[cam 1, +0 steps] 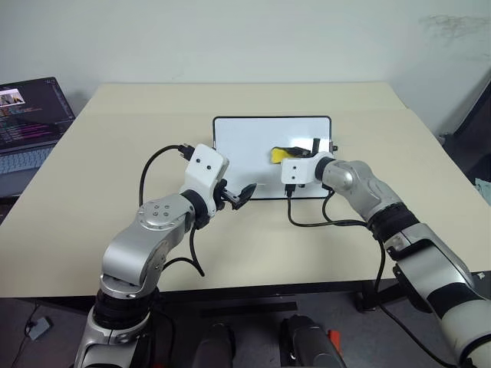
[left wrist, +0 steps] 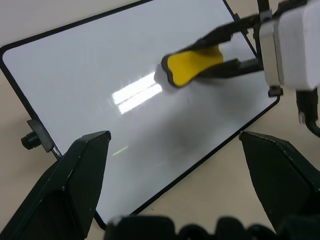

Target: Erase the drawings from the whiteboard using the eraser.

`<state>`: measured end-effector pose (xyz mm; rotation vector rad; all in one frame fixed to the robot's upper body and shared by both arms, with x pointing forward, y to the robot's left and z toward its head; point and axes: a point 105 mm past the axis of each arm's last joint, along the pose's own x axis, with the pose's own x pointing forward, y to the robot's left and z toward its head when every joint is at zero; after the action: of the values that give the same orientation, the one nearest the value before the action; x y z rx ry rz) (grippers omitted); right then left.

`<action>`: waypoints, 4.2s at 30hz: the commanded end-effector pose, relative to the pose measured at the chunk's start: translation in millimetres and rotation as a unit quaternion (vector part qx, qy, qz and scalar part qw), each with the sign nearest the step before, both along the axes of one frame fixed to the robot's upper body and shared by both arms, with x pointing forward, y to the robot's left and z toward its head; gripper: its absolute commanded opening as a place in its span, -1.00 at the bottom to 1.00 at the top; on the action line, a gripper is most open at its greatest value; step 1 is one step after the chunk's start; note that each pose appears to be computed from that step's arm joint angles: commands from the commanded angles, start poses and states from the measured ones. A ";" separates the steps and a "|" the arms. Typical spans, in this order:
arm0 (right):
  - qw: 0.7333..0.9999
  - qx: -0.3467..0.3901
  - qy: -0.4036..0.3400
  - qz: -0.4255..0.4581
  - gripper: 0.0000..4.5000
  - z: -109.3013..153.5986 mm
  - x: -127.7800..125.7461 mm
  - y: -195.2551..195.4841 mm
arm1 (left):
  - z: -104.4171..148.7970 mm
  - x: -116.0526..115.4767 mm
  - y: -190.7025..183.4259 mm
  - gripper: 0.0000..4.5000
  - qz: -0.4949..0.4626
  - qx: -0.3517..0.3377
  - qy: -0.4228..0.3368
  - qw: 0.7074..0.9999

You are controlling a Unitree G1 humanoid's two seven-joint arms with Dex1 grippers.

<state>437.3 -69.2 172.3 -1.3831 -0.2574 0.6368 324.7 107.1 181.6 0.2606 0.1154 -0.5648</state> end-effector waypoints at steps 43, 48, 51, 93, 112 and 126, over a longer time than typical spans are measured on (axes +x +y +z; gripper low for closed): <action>0.998 0.056 0.034 -0.011 -0.57 37.1 -10.4 -15.3 | 8.5 -2.4 -6.7 1.00 -0.023 0.008 -0.015 1.000; 0.981 0.183 0.062 0.014 -0.57 88.4 -24.4 -18.6 | 8.9 -2.9 -6.0 1.00 -0.023 0.008 -0.015 1.000; 0.964 0.261 0.056 0.015 -0.57 121.4 -29.5 -32.1 | 9.0 -3.2 -5.7 1.00 -0.022 0.007 -0.015 1.000; 0.667 0.572 0.148 -0.454 -0.57 -5.7 -45.5 -302.4 | 8.6 0.0 -6.5 1.00 -0.030 0.010 -0.013 0.999; 0.696 0.494 0.224 -0.471 -0.57 -30.4 -72.8 -343.2 | 10.0 2.6 -6.8 1.00 -0.038 0.014 -0.013 0.999; 0.692 0.499 0.220 -0.473 0.99 -26.7 -73.2 -346.7 | 10.0 2.3 -9.3 1.00 -0.042 0.012 -0.012 0.999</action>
<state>363.2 -408.4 122.3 -0.1082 0.5196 -0.1123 327.3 102.0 180.9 0.2866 0.1383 -0.6318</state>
